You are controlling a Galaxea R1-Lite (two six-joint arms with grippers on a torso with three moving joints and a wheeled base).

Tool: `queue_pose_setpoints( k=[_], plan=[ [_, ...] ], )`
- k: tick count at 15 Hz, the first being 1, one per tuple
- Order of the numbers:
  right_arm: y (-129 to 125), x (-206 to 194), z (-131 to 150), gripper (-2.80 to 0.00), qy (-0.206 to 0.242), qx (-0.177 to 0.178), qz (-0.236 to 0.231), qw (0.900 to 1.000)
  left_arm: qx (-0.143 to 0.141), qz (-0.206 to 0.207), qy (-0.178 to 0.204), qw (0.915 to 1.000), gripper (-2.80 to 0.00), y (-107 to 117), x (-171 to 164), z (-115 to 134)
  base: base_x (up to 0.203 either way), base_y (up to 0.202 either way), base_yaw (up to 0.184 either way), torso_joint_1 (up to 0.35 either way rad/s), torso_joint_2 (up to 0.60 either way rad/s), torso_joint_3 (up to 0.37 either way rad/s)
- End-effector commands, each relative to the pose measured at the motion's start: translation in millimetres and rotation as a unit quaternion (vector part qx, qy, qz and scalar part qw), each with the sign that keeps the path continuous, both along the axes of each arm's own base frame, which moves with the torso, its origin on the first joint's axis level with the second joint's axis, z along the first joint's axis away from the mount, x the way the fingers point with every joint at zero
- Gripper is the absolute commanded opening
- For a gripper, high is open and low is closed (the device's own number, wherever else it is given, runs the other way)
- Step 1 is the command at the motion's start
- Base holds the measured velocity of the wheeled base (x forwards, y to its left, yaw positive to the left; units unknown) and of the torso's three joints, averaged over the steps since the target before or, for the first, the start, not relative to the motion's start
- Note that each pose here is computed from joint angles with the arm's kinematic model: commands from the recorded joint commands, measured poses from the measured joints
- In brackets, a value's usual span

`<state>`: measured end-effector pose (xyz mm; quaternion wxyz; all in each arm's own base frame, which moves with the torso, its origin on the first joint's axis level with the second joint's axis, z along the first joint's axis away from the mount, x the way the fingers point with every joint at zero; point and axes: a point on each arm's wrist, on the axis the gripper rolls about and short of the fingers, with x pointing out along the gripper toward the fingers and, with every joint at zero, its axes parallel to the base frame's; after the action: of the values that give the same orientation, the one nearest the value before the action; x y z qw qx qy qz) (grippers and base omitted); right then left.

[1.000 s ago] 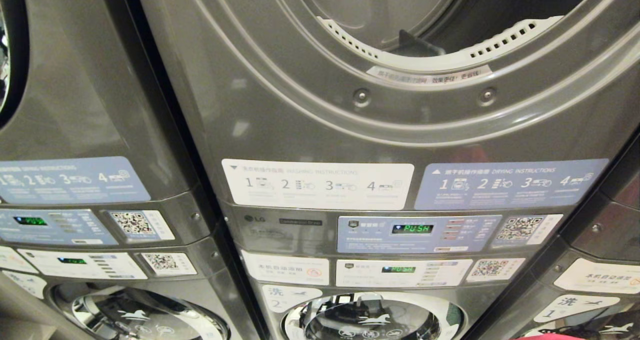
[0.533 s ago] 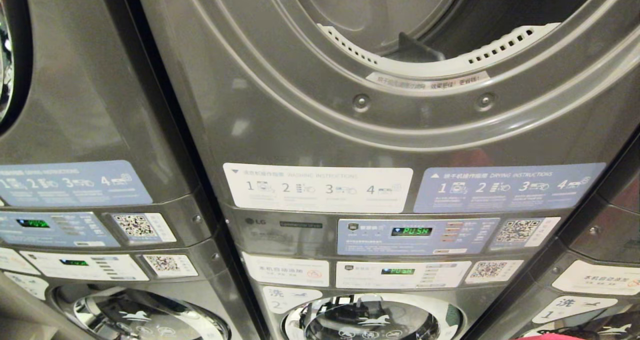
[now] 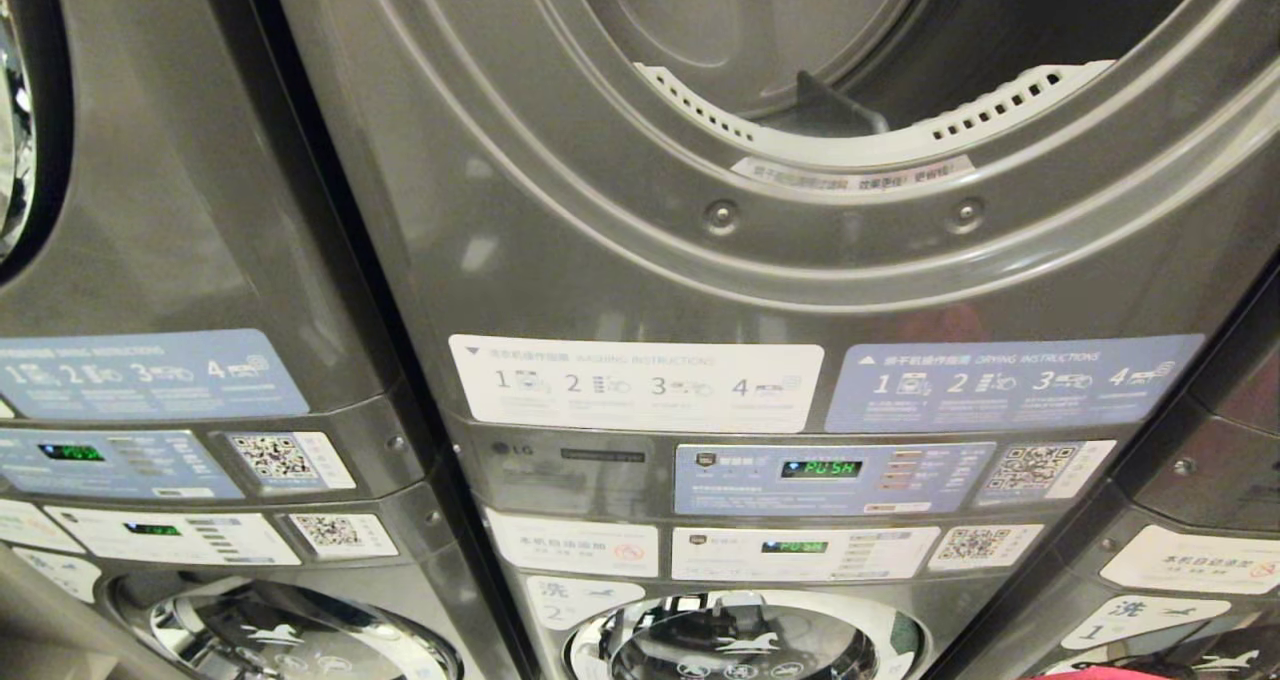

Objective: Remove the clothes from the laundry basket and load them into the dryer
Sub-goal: Put the clothes in the dryer

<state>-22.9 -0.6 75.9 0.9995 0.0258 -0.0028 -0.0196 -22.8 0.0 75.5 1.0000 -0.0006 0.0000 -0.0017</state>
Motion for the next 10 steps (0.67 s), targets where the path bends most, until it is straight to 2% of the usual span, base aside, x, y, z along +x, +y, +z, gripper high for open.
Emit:
queue_pose_setpoints(
  k=[1,3,4,6,7,8,10],
  plan=[
    [0,0,0,-2.80,-0.001,0.001,0.000,1.000,0.000,0.000,-0.001,1.0000,-2.80,0,0,0,0.000,0.000,0.000,0.017,-0.05,-0.014],
    [0,0,0,-2.80,-0.001,0.001,0.000,1.000,0.000,0.000,-0.001,1.0000,-2.80,0,0,0,0.000,0.000,0.000,0.000,0.00,0.000],
    [0,0,0,-2.80,0.001,-0.012,0.002,1.000,0.000,0.000,-0.001,1.0000,-2.80,0,0,0,0.000,0.000,0.000,0.000,0.00,0.000],
    [1,-2,6,-2.80,-0.012,-0.080,0.020,0.997,0.000,-0.001,-0.001,1.0000,-2.80,0,0,0,0.000,0.000,0.000,0.000,0.00,0.000],
    [2,-6,21,-2.80,-0.038,-0.086,0.040,0.995,0.000,0.000,-0.001,1.0000,-2.80,0,0,0,0.000,0.000,0.000,0.000,0.00,0.000],
    [3,-14,48,-2.80,-0.076,-0.082,0.060,0.992,0.000,0.000,-0.001,1.0000,-2.80,0,0,0,0.000,0.000,0.000,0.000,0.00,0.000],
    [4,-23,120,-2.80,-0.131,-0.073,0.099,0.984,0.000,0.000,-0.001,1.0000,-2.80,0,0,0,0.000,0.000,0.000,0.000,0.00,0.000]
  ],
)
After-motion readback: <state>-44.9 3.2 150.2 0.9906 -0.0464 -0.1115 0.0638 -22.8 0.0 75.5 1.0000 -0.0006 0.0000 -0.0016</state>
